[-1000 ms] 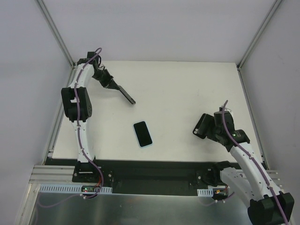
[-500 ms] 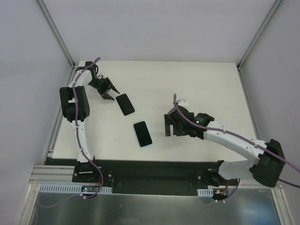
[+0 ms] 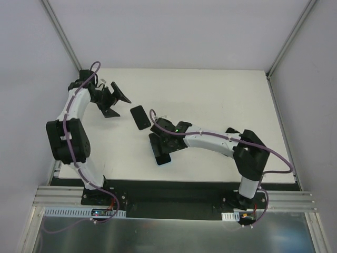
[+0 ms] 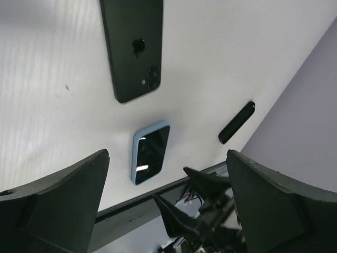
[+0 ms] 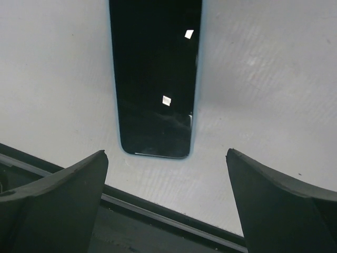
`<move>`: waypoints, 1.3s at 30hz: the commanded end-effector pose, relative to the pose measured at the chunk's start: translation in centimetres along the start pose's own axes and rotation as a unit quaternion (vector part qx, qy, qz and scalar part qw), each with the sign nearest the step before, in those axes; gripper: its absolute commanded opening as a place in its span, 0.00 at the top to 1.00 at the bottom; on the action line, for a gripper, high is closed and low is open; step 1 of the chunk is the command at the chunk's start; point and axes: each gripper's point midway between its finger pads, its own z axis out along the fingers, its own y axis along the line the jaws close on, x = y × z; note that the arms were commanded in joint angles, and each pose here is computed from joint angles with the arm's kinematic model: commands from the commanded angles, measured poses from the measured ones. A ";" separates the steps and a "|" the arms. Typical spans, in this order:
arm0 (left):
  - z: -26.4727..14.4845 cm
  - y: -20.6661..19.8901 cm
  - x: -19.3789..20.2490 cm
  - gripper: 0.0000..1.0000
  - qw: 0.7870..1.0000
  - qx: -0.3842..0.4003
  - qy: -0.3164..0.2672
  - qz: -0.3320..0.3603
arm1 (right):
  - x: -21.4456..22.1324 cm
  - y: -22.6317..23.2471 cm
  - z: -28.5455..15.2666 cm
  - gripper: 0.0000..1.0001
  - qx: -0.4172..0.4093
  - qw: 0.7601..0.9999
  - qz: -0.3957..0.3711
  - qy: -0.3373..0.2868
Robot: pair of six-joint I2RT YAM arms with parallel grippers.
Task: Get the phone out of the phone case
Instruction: Pick up the phone at the center of the board.
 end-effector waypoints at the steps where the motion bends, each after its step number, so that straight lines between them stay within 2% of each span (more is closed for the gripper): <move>1: -4.0 -2.3 3.6 0.09 0.997 0.059 -0.040 0.040 | -0.1 2.6 1.1 0.04 -0.024 0.999 -0.015 0.025; 10: -6.7 -2.2 8.7 0.08 0.993 0.093 -0.048 0.058 | 1.7 3.3 4.5 0.04 -0.001 0.998 -0.021 0.055; 19: -7.0 -1.0 10.6 0.08 0.992 0.091 -0.055 0.064 | 3.3 2.0 6.8 0.05 0.057 0.995 -0.043 0.069; 21: -6.8 -0.9 10.9 0.08 0.992 0.095 -0.046 0.064 | 3.2 1.6 7.2 0.22 0.069 0.994 -0.053 0.066; 22: -6.5 -0.5 11.1 0.08 0.993 0.093 -0.041 0.062 | 3.2 1.5 7.2 0.33 0.071 0.994 -0.054 0.065; 25: -5.7 0.2 11.4 0.08 0.994 0.093 -0.032 0.051 | 2.9 1.4 7.0 0.56 0.074 0.994 -0.054 0.060; 26: -5.5 0.0 11.7 0.09 0.993 0.105 -0.022 0.050 | 2.7 1.3 6.7 0.59 0.075 0.994 -0.054 0.056; 30: -2.8 0.9 13.1 0.09 0.992 0.117 0.013 0.051 | 1.6 1.9 5.7 0.62 0.019 0.999 -0.028 0.003; 31: -1.3 1.5 14.3 0.09 0.992 0.109 0.039 0.053 | 1.1 2.3 4.8 0.63 0.000 1.000 -0.018 -0.005; 34: 0.8 2.7 15.9 0.09 0.991 0.106 0.074 0.034 | 0.7 2.2 3.8 0.66 -0.033 0.999 0.011 -0.014; 35: 1.7 2.1 16.2 0.09 0.988 0.123 0.074 0.057 | 0.1 2.7 3.6 0.66 -0.053 0.998 0.020 -0.025; 37: 3.7 3.3 17.2 0.09 0.988 0.114 0.097 0.038 | 0.3 2.7 3.2 0.68 -0.084 0.995 0.040 -0.025; 38: 4.6 3.0 17.2 0.09 0.986 0.123 0.097 0.054 | -0.4 3.3 3.1 0.68 -0.104 0.992 0.055 -0.036; 39: 5.3 3.7 17.7 0.09 0.986 0.117 0.110 0.036 | -0.7 2.9 3.2 0.69 -0.109 0.991 0.066 -0.039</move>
